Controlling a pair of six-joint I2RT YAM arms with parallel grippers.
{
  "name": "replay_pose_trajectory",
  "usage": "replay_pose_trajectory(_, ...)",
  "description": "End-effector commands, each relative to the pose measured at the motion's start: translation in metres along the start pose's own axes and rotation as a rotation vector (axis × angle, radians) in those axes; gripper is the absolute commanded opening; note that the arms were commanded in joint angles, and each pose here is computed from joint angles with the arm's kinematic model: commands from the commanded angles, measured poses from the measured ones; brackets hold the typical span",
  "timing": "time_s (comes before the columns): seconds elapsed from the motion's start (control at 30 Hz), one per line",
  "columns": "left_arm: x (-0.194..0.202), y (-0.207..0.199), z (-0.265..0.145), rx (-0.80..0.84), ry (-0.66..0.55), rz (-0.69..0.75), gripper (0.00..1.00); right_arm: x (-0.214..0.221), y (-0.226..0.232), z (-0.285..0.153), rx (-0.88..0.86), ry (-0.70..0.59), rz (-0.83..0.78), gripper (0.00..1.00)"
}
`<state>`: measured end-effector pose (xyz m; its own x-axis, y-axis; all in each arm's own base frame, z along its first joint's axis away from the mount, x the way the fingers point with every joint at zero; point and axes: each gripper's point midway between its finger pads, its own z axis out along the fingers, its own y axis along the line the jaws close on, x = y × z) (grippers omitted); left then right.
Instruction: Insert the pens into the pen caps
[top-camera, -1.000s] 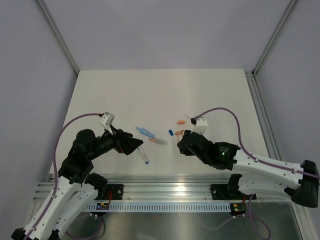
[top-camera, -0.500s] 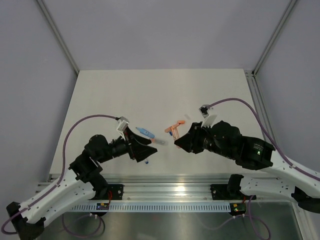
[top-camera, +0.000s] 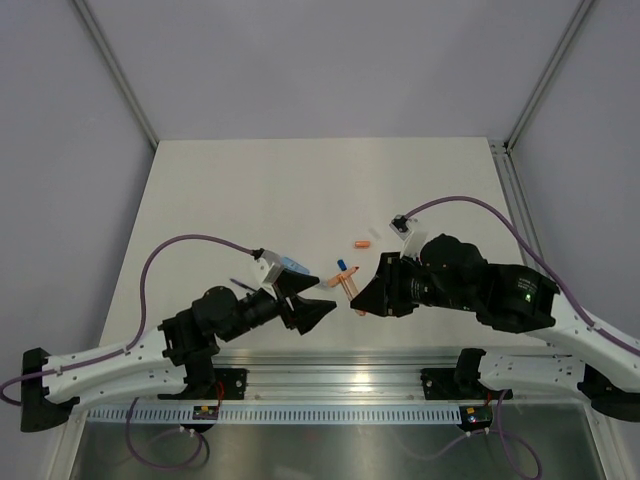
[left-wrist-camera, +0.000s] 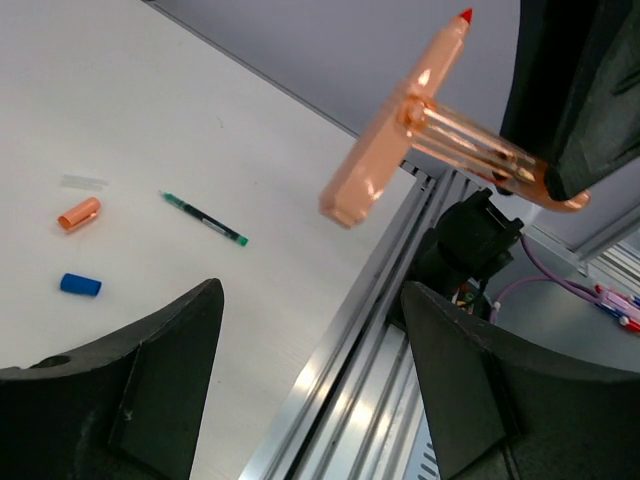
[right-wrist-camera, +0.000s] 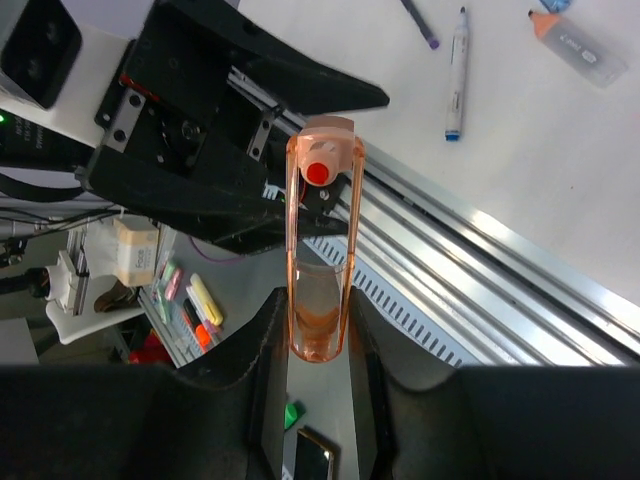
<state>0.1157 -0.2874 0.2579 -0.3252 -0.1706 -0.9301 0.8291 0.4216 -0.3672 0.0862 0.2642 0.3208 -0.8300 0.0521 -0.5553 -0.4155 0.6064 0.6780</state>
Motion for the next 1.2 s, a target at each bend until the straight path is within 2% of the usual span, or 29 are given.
replay_pose_trajectory(0.0, -0.04, 0.002, 0.007, -0.037, -0.147, 0.049, 0.73, 0.005, 0.012, -0.006, -0.031, 0.052, 0.022, 0.08)
replay_pose_trajectory(0.43, -0.039, -0.004, 0.01, -0.005, -0.145, 0.068, 0.64, 0.014, 0.011, 0.009, -0.02, 0.102, 0.019, 0.08)
replay_pose_trajectory(0.67, -0.027, -0.019, 0.011, 0.083, -0.093, 0.066, 0.6, 0.004, 0.004, 0.001, 0.011, 0.039, 0.017, 0.06)
replay_pose_trajectory(0.97, -0.014, -0.016, 0.013, 0.078, -0.035, 0.095, 0.61, 0.003, 0.004, 0.0, 0.012, 0.037, 0.006, 0.05)
replay_pose_trajectory(1.17, -0.023, -0.013, 0.013, 0.053, -0.073, 0.093, 0.65, 0.011, 0.004, 0.01, 0.007, 0.078, 0.013, 0.05)
